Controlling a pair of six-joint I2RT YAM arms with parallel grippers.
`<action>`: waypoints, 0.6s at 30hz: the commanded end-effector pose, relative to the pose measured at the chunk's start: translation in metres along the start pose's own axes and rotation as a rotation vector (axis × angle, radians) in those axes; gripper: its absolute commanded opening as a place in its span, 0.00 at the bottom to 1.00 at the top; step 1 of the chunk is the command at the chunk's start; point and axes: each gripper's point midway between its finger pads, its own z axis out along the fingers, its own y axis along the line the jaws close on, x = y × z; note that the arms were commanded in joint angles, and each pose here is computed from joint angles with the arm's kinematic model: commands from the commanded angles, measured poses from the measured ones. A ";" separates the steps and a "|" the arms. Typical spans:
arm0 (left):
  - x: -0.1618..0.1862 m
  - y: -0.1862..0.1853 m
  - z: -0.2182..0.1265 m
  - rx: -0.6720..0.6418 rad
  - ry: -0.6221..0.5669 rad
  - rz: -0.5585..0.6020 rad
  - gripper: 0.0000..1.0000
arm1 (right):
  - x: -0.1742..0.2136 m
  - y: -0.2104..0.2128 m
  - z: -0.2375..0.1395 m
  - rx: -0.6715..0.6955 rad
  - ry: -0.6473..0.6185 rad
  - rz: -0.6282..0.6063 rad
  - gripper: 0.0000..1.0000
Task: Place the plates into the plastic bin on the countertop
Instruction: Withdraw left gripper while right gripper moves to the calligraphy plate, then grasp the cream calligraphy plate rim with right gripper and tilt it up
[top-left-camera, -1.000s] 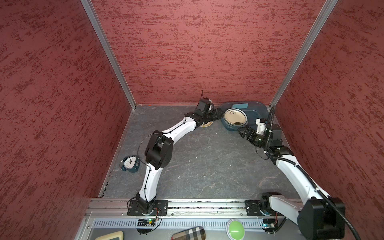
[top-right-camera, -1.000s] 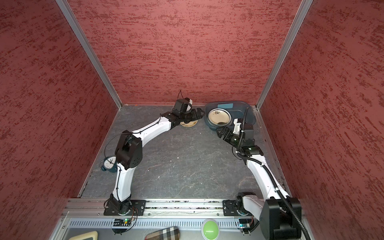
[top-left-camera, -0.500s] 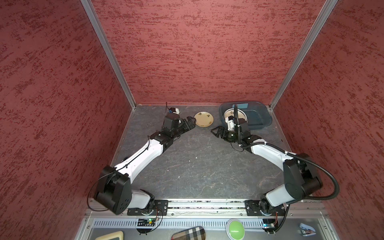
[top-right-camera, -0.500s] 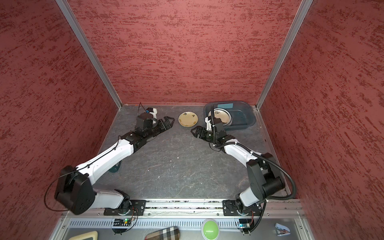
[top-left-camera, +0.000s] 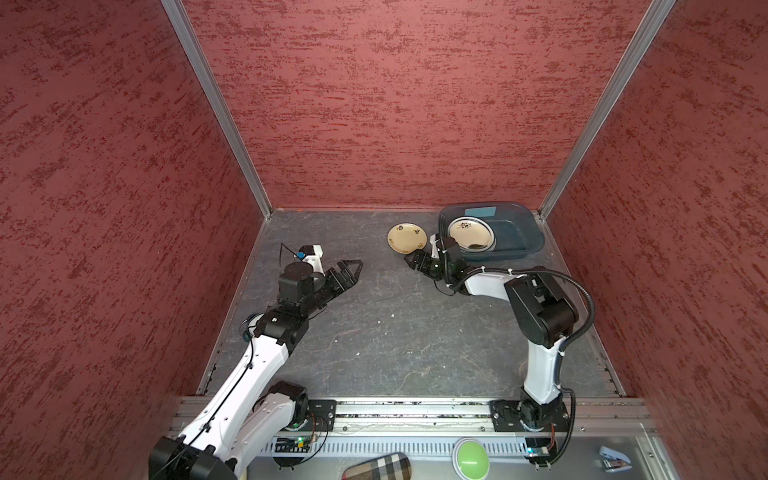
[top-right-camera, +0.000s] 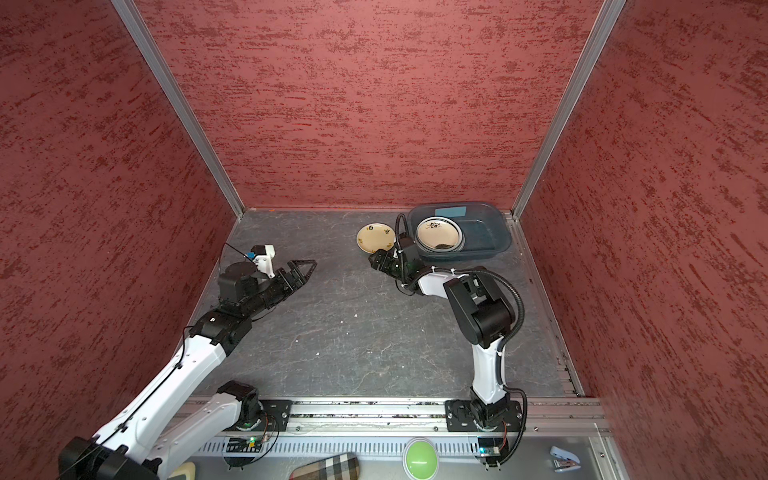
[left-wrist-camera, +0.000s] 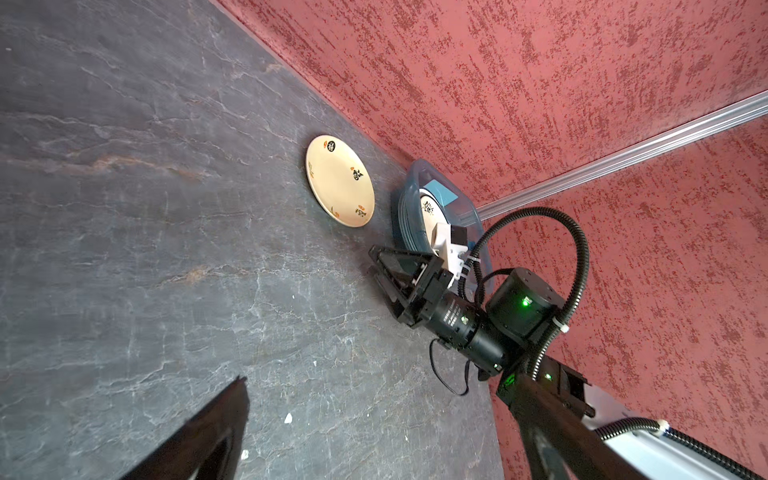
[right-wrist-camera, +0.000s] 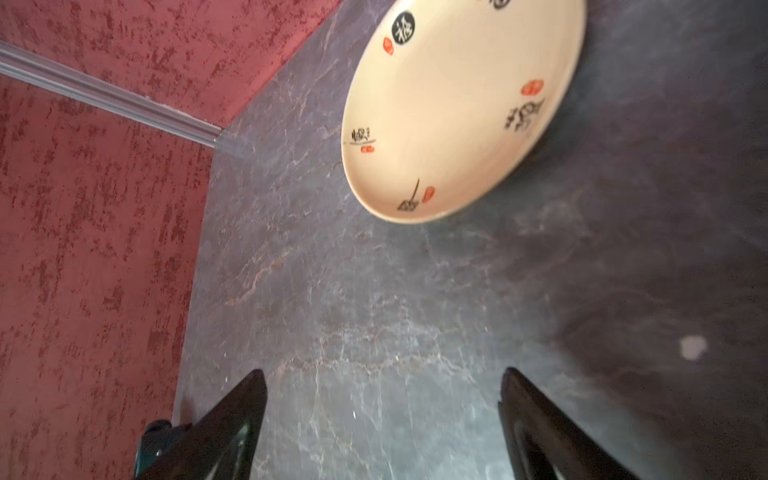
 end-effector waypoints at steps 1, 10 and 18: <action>0.002 0.003 -0.007 0.002 0.011 -0.011 0.99 | -0.028 0.015 0.010 -0.009 -0.126 -0.010 0.86; 0.004 0.012 -0.007 0.000 0.037 -0.030 0.99 | -0.043 -0.014 0.039 0.135 -0.189 0.024 0.74; 0.001 0.018 -0.010 0.003 0.043 -0.051 0.99 | -0.044 -0.032 0.046 0.246 -0.183 0.057 0.73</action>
